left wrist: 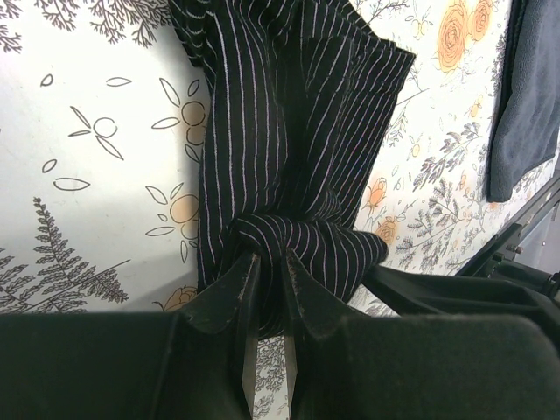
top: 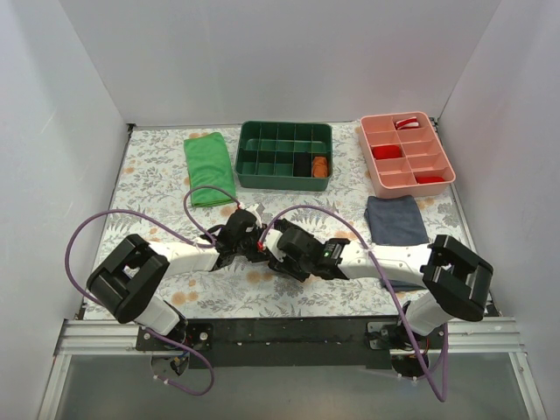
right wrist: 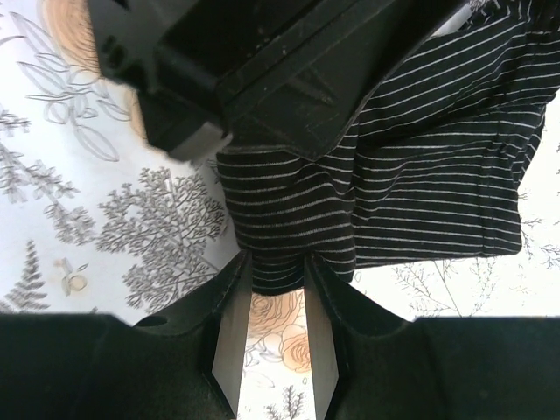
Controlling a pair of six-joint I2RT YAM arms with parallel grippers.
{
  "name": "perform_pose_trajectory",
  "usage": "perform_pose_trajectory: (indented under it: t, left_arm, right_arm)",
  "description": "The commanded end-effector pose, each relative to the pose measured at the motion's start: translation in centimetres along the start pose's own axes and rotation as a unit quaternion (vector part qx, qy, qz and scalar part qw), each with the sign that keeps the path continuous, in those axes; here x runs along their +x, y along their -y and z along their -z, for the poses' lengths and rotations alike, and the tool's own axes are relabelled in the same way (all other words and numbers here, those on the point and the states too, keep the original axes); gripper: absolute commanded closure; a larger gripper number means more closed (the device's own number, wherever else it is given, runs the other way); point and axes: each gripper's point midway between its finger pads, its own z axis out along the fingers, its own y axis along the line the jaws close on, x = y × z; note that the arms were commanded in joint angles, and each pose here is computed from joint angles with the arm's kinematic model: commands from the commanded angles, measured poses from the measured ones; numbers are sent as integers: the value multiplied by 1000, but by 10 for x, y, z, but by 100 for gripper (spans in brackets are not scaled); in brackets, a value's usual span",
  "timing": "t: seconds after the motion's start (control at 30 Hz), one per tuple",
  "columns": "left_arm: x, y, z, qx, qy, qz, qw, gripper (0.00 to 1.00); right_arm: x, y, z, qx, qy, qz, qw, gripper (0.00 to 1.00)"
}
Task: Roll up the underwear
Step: Roll the underwear to the center of the board.
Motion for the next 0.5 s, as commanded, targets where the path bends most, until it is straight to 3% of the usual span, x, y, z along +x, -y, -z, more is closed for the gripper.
perform_pose_trajectory:
  t: [0.0, 0.47]
  left_arm:
    - [24, -30, -2, -54, -43, -2, 998, 100]
    - [28, -32, -4, -54, -53, 2, 997, 100]
  right_arm:
    - [18, 2, -16, 15, -21, 16, 1000, 62]
    - [39, -23, -38, -37, -40, -13, 998, 63]
